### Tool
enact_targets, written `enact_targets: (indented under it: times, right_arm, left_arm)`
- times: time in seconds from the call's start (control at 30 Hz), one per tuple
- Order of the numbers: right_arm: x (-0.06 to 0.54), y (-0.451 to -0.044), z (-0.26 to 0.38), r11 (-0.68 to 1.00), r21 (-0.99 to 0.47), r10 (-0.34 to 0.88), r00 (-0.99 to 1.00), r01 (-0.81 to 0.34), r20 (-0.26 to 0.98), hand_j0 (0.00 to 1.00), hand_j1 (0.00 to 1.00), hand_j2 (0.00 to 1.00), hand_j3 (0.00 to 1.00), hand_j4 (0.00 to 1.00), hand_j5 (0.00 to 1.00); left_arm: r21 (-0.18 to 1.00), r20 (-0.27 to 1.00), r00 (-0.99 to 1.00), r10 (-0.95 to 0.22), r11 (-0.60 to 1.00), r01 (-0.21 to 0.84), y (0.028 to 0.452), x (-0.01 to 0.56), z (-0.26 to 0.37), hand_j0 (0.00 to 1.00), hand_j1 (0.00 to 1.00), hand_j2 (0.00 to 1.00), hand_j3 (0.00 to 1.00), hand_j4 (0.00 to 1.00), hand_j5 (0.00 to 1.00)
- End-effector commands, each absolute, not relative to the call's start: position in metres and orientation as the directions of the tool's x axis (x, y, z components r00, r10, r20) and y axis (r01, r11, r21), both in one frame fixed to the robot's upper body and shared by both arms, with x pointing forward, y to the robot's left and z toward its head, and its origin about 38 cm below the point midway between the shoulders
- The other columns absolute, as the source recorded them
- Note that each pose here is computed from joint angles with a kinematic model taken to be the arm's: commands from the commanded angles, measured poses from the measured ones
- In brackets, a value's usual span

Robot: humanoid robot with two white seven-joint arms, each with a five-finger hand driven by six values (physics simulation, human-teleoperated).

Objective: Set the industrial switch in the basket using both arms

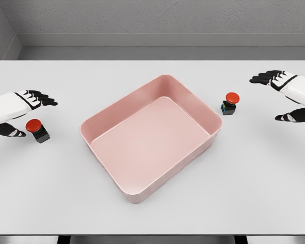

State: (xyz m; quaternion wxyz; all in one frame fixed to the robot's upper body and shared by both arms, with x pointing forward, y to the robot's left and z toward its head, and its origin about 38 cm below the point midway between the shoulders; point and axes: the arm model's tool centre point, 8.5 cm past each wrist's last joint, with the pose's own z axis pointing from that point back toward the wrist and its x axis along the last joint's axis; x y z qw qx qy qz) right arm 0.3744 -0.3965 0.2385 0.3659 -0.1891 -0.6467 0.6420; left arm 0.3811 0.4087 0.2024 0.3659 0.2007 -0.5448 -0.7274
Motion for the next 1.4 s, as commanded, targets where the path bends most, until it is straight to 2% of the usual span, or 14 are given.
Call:
enact_targets:
  times: [0.0, 0.33, 0.7, 0.77, 0.9, 1.1, 1.37]
  right_arm:
    - [0.374, -0.397, 0.239, 0.115, -0.967, 0.713, -0.659, -0.226, 0.239, 1.0, 1.0, 1.0, 1.0, 1.0, 1.0]
    - [0.378, -0.396, 0.245, 0.085, -0.974, 0.716, -0.667, -0.208, 0.204, 1.0, 1.0, 1.0, 1.0, 1.0, 1.0]
    - [0.392, -0.358, 0.237, 0.054, -0.971, 0.654, -0.726, -0.234, 0.211, 1.0, 1.0, 1.0, 1.0, 1.0, 1.0]
    - [0.394, -0.353, 0.233, 0.049, -0.969, 0.646, -0.731, -0.243, 0.217, 1.0, 1.0, 1.0, 1.0, 1.0, 1.0]
    - [0.418, -0.378, 0.225, 0.079, -0.962, 0.713, -0.659, -0.262, 0.238, 1.0, 1.0, 1.0, 1.0, 1.0, 1.0]
    - [0.429, -0.387, 0.209, 0.115, -0.95, 0.74, -0.613, -0.29, 0.277, 1.0, 1.0, 1.0, 1.0, 1.0, 1.0]
    - [0.431, -0.361, 0.198, 0.104, -0.943, 0.701, -0.649, -0.316, 0.295, 1.0, 1.0, 1.0, 1.0, 1.0, 1.0]
  left_arm:
    - [0.94, 0.11, -0.649, -0.752, -0.134, 0.315, 0.409, 0.381, 0.203, 1.0, 1.0, 1.0, 1.0, 1.0, 1.0]
    - [0.924, 0.127, -0.619, -0.775, -0.135, 0.358, 0.421, 0.376, 0.188, 1.0, 1.0, 1.0, 1.0, 1.0, 1.0]
    - [0.922, 0.13, -0.605, -0.785, -0.128, 0.364, 0.426, 0.377, 0.186, 1.0, 1.0, 1.0, 1.0, 1.0, 1.0]
    - [0.92, 0.128, -0.593, -0.795, -0.128, 0.371, 0.432, 0.377, 0.185, 0.88, 0.88, 0.88, 0.88, 0.88, 0.88]
    - [0.915, 0.123, -0.589, -0.799, -0.138, 0.378, 0.435, 0.376, 0.186, 0.76, 0.76, 0.76, 0.76, 0.76, 0.76]
    - [0.915, 0.123, -0.592, -0.797, -0.14, 0.378, 0.434, 0.376, 0.186, 0.76, 0.76, 0.76, 0.76, 0.76, 0.76]
    - [0.916, 0.13, -0.601, -0.789, -0.137, 0.377, 0.429, 0.376, 0.185, 0.77, 0.77, 0.77, 0.77, 0.77, 0.77]
